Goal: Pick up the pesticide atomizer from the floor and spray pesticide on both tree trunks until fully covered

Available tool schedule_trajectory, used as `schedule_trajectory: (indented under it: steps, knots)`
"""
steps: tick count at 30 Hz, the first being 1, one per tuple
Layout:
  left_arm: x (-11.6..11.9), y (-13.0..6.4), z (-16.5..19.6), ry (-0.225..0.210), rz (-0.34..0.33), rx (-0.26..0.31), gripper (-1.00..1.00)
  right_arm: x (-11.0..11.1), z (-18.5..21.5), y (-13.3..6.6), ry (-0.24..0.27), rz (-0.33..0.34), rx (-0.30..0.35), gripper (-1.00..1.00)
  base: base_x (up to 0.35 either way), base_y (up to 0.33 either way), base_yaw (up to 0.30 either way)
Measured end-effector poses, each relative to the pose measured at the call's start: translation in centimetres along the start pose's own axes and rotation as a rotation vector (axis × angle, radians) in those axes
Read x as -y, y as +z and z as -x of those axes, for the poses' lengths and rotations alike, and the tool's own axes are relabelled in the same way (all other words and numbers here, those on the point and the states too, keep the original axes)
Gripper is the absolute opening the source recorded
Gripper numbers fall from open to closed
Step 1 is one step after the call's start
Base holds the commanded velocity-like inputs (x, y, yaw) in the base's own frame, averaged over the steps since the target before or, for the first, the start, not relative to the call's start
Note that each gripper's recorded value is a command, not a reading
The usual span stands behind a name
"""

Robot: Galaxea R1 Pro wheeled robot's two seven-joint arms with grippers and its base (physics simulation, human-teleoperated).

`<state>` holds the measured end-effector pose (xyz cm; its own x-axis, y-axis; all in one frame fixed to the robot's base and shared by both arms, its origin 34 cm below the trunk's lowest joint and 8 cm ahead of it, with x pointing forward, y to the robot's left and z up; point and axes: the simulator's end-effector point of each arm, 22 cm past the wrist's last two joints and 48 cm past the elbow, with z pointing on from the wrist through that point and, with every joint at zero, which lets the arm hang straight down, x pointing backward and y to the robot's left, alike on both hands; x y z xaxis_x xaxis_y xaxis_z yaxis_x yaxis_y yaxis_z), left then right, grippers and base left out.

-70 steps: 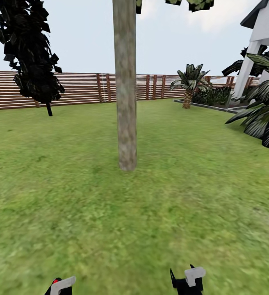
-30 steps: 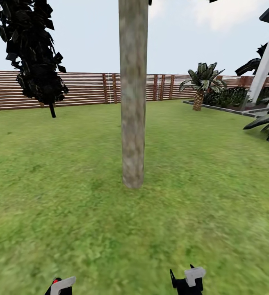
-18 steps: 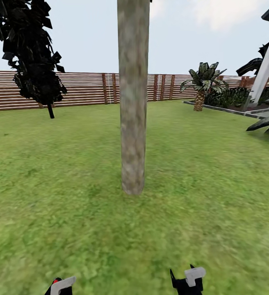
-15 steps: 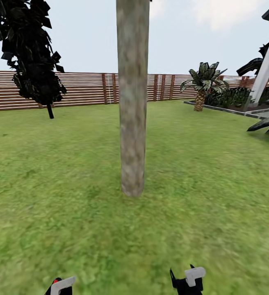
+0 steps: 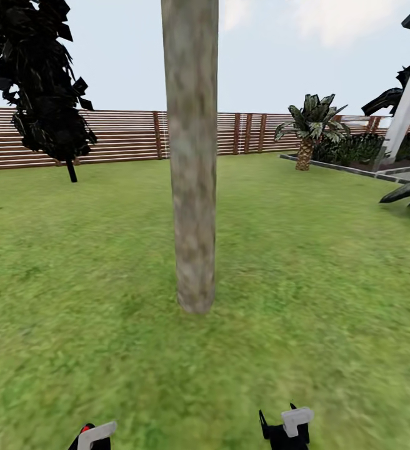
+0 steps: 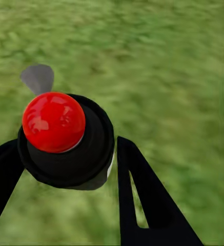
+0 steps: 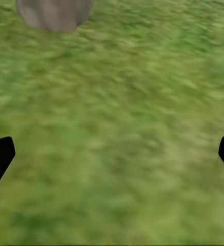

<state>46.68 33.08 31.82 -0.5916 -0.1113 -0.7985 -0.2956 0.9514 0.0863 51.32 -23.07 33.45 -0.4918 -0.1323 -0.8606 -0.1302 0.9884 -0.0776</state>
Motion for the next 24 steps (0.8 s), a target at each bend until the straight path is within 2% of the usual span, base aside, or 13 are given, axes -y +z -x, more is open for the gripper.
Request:
schedule_trajectory:
  steps: [12, 18, 20, 22, 23, 24]
  knots:
    - [0.0, 0.0, 0.0, 0.002, -0.002, -0.001, -1.00, -0.1, 0.1, 0.0, 0.000, 0.002, 0.002, 1.00, 0.278, -0.141, 0.000]
    - [-0.3, 0.5, 1.0, 0.026, -0.020, 0.017, -1.00, -0.2, 0.5, 0.2, -0.007, 0.009, 0.010, 1.00, 0.061, -0.027, 0.000]
    - [0.2, 0.7, 1.3, 0.051, -0.059, 0.025, -1.00, -0.4, 1.1, 0.5, -0.020, 0.019, 0.023, 1.00, 0.009, -0.004, 0.000]
    - [2.7, 0.6, 1.4, 0.143, -0.209, 0.029, -1.00, -1.6, 2.6, 1.1, -0.095, 0.067, 0.046, 1.00, 0.003, -0.002, 0.000]
    - [3.0, 0.6, 1.3, 0.163, -0.240, 0.027, -1.00, -1.9, 2.9, 1.2, -0.117, 0.080, 0.048, 1.00, 0.002, -0.001, 0.000]
    - [3.4, 0.4, 1.1, 0.205, -0.299, 0.020, -1.00, -2.5, 3.3, 1.5, -0.163, 0.105, 0.047, 1.00, 0.002, -0.001, 0.000]
